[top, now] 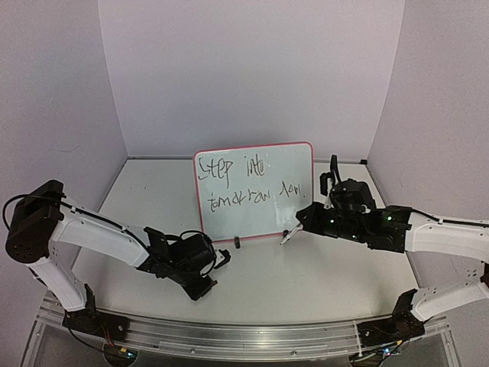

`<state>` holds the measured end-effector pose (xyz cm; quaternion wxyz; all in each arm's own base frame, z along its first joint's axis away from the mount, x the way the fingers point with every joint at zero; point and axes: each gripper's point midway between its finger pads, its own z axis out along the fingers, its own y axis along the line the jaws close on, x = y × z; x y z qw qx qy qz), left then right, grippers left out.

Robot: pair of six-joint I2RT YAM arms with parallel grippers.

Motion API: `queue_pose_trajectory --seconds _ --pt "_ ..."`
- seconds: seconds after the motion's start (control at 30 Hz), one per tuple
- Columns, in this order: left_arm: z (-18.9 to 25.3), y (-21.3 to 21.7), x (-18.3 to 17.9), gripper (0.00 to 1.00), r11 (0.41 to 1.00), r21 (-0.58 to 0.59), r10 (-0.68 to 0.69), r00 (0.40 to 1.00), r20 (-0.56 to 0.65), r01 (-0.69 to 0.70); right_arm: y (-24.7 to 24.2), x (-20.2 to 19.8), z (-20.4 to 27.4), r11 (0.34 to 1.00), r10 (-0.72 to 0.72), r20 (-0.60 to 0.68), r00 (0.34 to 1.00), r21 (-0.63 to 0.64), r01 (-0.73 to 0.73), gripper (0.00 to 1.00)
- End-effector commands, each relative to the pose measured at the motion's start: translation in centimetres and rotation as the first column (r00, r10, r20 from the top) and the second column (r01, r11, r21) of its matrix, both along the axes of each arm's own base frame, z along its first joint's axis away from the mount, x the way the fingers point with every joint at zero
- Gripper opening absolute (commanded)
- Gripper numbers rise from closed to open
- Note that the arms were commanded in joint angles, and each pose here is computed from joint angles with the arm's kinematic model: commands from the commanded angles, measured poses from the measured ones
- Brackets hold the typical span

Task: Write a sentence on the whiteboard
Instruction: Pick up the pen cap from the center of the board.

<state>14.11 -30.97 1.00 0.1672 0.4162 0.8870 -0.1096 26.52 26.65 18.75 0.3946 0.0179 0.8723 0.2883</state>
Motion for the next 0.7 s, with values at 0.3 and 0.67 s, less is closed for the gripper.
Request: queue_pose_trajectory --seconds 0.3,0.67 --pt "2.6 -2.0 1.6 0.00 0.992 -0.121 0.049 0.993 0.103 -0.037 1.6 -0.2 0.7 0.997 0.061 -0.003 0.998 0.049 -0.060 0.00" --pt "9.1 -7.5 1.9 0.00 0.869 -0.489 0.022 0.982 0.187 0.074 2.4 -0.1 2.0 0.933 0.211 -0.071 0.975 0.314 -0.179 0.00"
